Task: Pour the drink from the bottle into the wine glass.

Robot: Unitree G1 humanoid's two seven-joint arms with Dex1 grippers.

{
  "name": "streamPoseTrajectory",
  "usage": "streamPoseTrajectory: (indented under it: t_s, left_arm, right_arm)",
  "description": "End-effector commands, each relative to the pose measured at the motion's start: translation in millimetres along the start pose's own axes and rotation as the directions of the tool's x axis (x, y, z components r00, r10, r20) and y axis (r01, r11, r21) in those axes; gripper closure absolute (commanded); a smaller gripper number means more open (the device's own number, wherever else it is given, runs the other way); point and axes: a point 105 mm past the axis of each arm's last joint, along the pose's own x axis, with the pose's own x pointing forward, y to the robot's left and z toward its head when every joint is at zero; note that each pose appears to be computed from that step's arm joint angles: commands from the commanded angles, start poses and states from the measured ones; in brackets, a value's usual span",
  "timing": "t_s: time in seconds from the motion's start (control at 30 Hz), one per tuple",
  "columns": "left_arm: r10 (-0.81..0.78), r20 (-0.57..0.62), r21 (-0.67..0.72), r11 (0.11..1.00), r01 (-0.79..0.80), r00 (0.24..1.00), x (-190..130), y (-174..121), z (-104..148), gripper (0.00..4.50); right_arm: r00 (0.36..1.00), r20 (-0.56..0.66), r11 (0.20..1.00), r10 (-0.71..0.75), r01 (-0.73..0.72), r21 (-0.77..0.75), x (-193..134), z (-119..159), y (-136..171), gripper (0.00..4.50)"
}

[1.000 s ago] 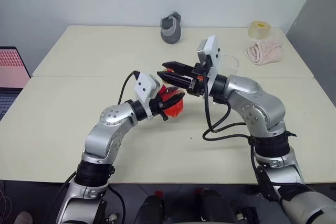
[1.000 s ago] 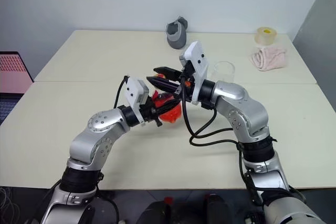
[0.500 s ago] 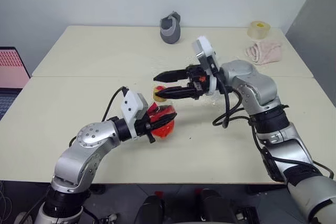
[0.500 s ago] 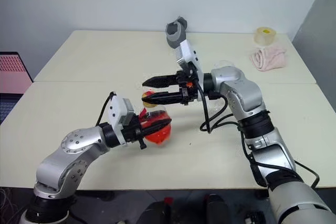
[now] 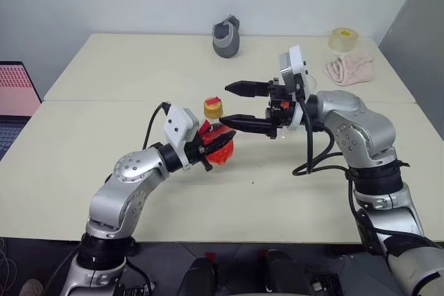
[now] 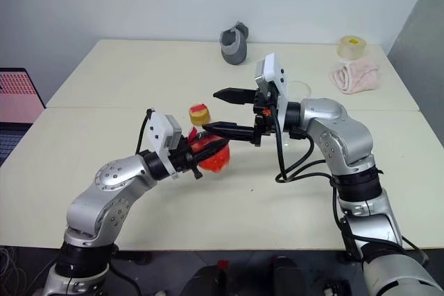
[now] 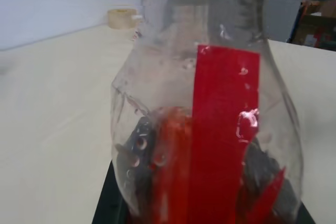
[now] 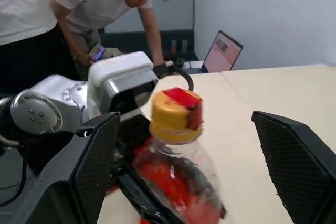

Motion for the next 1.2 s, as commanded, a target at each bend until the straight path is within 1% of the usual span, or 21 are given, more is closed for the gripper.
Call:
streamPoseTrajectory:
  t_s: [0.03,0.13,0.27,0.67,0.83,1.1,1.2]
  left_arm:
    - [0.009,0.064,0.048,0.999,-0.012,0.998,6,5,14,3.24]
    - [-0.003,0.074,0.054,0.999,-0.001,0.997,12,4,15,3.24]
    - [-0.021,0.078,0.06,0.998,0.016,0.997,15,3,15,3.24]
    - [-0.025,0.082,0.059,0.998,0.02,0.996,17,1,16,3.24]
    - [-0.021,0.083,0.057,0.998,0.016,0.996,16,1,17,3.24]
    - [-0.007,0.088,0.051,0.999,0.002,0.996,16,4,18,3.24]
    - [-0.011,0.089,0.046,0.999,0.007,0.996,17,0,18,3.24]
  right_arm:
    - [0.996,0.052,0.997,-0.068,0.07,-0.039,4,14,1,0.23]
    - [0.988,0.072,0.989,-0.134,0.138,-0.052,10,16,-5,0.23]
    - [0.98,0.086,0.98,-0.177,0.183,-0.074,17,19,-12,0.23]
    - [0.978,0.085,0.975,-0.193,0.201,-0.098,27,16,-18,0.23]
    - [0.978,0.065,0.974,-0.196,0.202,-0.103,21,12,-21,0.23]
    - [0.969,0.013,0.961,-0.247,0.246,-0.122,-7,7,-37,0.23]
    - [0.969,0.006,0.962,-0.248,0.247,-0.112,-14,10,-39,0.23]
